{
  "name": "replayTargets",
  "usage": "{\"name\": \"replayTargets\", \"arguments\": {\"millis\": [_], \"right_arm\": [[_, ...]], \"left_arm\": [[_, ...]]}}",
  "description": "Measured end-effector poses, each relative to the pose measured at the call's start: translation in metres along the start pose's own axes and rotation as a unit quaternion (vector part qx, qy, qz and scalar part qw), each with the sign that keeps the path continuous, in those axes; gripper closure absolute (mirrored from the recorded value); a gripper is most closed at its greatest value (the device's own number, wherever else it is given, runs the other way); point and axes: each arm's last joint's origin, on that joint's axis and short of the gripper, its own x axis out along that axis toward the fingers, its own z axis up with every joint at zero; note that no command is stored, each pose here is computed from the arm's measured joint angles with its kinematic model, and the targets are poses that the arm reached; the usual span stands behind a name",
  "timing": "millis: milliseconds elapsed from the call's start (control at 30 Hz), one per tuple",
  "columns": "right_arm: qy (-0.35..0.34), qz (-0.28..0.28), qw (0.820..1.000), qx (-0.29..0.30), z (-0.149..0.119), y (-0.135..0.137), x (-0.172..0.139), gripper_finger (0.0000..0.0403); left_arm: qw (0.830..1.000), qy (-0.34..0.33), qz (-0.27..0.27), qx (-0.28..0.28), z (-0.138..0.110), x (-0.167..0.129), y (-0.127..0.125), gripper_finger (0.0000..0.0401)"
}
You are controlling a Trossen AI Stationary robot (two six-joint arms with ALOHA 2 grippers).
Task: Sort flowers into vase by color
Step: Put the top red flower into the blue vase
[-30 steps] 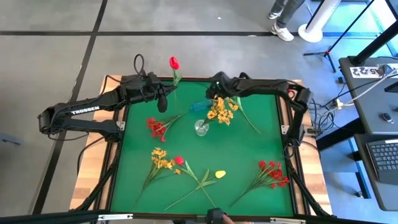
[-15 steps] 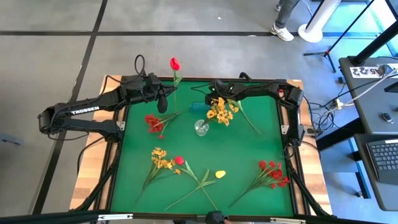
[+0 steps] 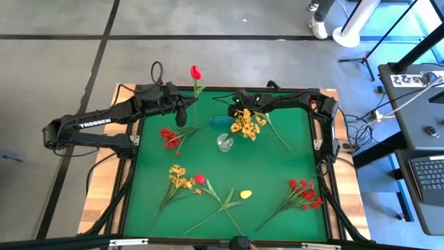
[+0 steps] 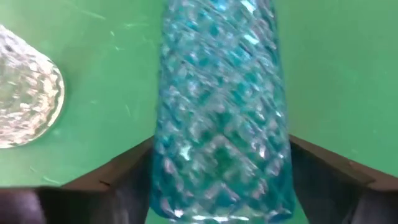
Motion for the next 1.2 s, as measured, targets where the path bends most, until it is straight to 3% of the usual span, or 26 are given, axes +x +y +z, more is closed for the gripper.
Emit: {"name": "replayTargets", "arguments": {"millis": [400, 867, 1200], "right_arm": [[-0.013, -0.026, 1.0, -0.005, 0.012, 0.003, -0.028, 0.0055], [-0.096, -0.055, 0.993, -0.05, 0.034, 0.011, -0.023, 0.0055], [-0.035, -0.04, 0.998, -0.031, 0.025, 0.005, 0.003, 0.0093]], "left_arm": [[1.0, 0.013, 0.002, 0.001, -0.002, 0.0, 0.0, 0.0394], [1.0, 0.013, 0.0, 0.0, -0.002, 0.0, 0.0, 0.0394], [1.0, 0.016, -0.004, 0.001, -0.003, 0.0, -0.001, 0.0394]]}}
